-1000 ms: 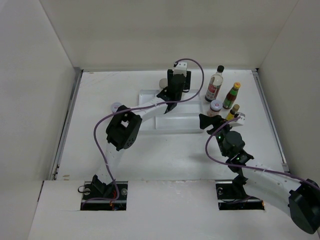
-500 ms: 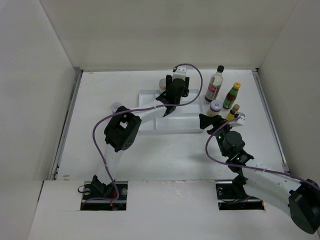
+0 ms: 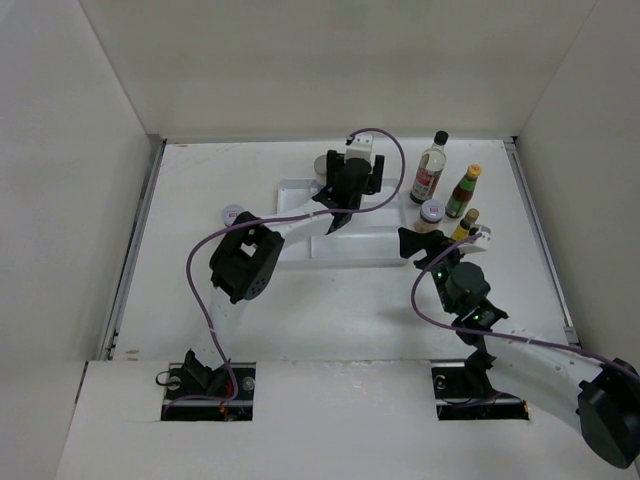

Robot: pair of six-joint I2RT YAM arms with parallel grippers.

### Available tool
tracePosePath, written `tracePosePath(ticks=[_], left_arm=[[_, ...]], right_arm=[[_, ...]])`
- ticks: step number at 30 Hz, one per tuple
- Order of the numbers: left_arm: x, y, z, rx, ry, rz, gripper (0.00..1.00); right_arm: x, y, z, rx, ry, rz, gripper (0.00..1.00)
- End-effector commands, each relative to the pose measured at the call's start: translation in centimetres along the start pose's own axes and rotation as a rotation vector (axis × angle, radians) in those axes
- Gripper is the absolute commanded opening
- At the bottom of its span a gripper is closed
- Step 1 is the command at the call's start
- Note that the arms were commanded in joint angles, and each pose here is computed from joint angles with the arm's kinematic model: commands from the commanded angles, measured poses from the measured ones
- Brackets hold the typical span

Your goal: Organize the condiment bottles

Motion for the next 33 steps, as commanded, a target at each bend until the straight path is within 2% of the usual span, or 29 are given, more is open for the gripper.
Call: tracePosePath(ticks=[1,10,14,16,20,21,23,26,28,29,33], left_arm=[[0.9,-1.0,-4.1,0.066,-0.1,0.026,0.88],[4.5,-2.7,-8.9,0.12,-0.184,0.094,0.89],[5.9,-3.0,-11.2,0.151,-0.226,0.116,0.89],[6.8,-3.1,-12.4,0.171,-0.251,0.128,0.89],[10.1,-2.5,-15.9,0.23,-0.325,0.158,0.86],[11.3,-1.7,-16.6,0.253,-0.353,0.157,0.82],[13.7,0.7,-17.1,0.31,-0.411,0.136,0.73],[16.8,5.8,-15.4,0.38,-0.454,0.034,0.55],[18.7,8.9,-13.4,0.434,-0.45,-0.033,0.48],[19.4,10.0,-12.2,0.456,-0.439,-0.05,0.47],[21.8,13.5,-7.5,0.502,-0.383,-0.099,0.46]], right_arm=[[0.0,0.9,-1.3,-0.03,-0.047,-0.031,0.89],[0.4,1.1,-2.3,-0.031,-0.078,-0.033,0.88],[0.8,1.4,-2.8,-0.037,-0.098,-0.044,0.84],[1.0,1.5,-3.2,-0.041,-0.109,-0.048,0.77],[1.3,2.0,-3.7,-0.04,-0.108,-0.047,0.38],[1.2,2.4,-4.0,-0.036,-0.101,-0.05,0.32],[0.5,3.6,-4.4,-0.002,-0.07,-0.058,0.28],[-1.1,5.7,-5.0,0.085,-0.021,-0.066,0.28],[-2.5,7.1,-5.7,0.14,-0.003,-0.058,0.34],[-3.4,7.6,-6.0,0.162,0.003,-0.048,0.4],[-7.7,8.0,-8.6,0.235,-0.024,0.034,0.75]])
Point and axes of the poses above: each gripper's point midway between its finger pads, its own x axis back along the fingers, its own y axis along the line the jaws close on, z = x × y, the point moved 4 cm from there along x, back along the fingers, and after that the axes turned 3 degrees about x, right-handed, at the moved point
